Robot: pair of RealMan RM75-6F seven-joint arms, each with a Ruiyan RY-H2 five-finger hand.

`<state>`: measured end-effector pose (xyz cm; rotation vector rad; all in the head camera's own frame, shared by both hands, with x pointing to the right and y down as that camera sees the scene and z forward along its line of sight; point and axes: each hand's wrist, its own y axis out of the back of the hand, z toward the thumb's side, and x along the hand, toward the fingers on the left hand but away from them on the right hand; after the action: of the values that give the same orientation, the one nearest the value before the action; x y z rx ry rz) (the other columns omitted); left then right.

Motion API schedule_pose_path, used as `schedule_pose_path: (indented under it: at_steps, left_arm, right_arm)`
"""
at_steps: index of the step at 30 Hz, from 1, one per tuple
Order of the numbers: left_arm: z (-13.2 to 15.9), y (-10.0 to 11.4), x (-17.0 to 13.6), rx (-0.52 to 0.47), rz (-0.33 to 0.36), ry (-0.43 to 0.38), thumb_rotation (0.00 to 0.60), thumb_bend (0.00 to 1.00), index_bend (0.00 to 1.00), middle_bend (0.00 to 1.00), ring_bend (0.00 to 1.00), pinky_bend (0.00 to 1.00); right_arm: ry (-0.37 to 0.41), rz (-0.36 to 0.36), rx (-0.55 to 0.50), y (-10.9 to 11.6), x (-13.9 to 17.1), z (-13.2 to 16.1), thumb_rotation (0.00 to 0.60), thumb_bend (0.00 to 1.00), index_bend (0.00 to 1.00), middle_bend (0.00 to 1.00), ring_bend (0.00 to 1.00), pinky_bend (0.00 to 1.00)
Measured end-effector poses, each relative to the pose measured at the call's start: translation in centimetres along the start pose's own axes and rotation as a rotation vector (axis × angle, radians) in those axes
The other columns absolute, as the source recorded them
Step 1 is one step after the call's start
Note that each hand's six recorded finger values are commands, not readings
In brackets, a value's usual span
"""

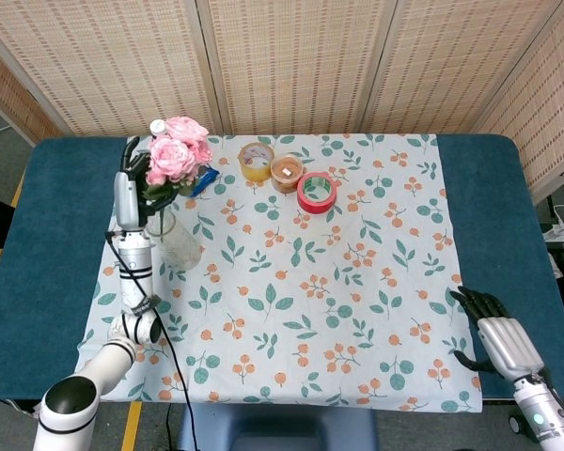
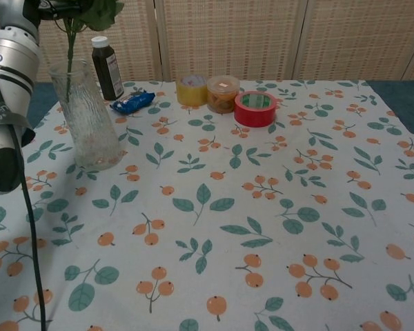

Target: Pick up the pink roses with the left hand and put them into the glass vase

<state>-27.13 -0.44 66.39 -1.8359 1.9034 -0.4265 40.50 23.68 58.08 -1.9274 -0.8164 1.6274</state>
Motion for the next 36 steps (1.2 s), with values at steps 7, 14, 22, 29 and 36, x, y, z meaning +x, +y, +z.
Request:
schedule_pose_path:
  at_steps: [7, 14, 22, 29, 36]
  left_arm:
    - [-1.7, -0.4, -1.5, -0.035, -0.037, 0.06, 0.6, 0.42, 0.4, 0.56, 0.35, 0.11]
    - [-1.9, -1.6, -3.1, -0.102, -0.103, 0.069, 0.6, 0.4, 0.01, 0.2, 0.13, 0.09]
    - [-2.3, -1.1, -4.7, -0.164, -0.131, 0.082, 0.6, 0.38, 0.0, 0.0, 0.0, 0.07]
    - [-2.9, 0.4, -5.3, -0.203, -0.12, 0.106, 0.6, 0.38, 0.0, 0.0, 0.0, 0.07]
    - [-3.9, 2.5, -7.2, -0.199, -0.115, 0.135, 0.6, 0.38, 0.0, 0.0, 0.0, 0.06]
  right_arm:
    - [0.012, 0.014, -0.011, 0.0, 0.1, 0.1, 0.6, 0.19, 0.0, 0.0, 0.0, 0.0]
    - [0.012, 0.016, -0.012, 0.0, 0.0, 0.0, 0.6, 0.19, 0.0, 0.0, 0.0, 0.0]
    - [0.016, 0.018, -0.01, -0.1, 0.0, 0.1, 0.6, 0.19, 0.0, 0.0, 0.0, 0.0]
    - [0.024, 0.021, -0.009, -0.2, 0.2, 0.3, 0.6, 0.19, 0.0, 0.0, 0.0, 0.0]
    - [0.035, 0.03, -0.006, -0.4, 0.1, 0.5, 0.6, 0.19, 0.0, 0.0, 0.0, 0.0]
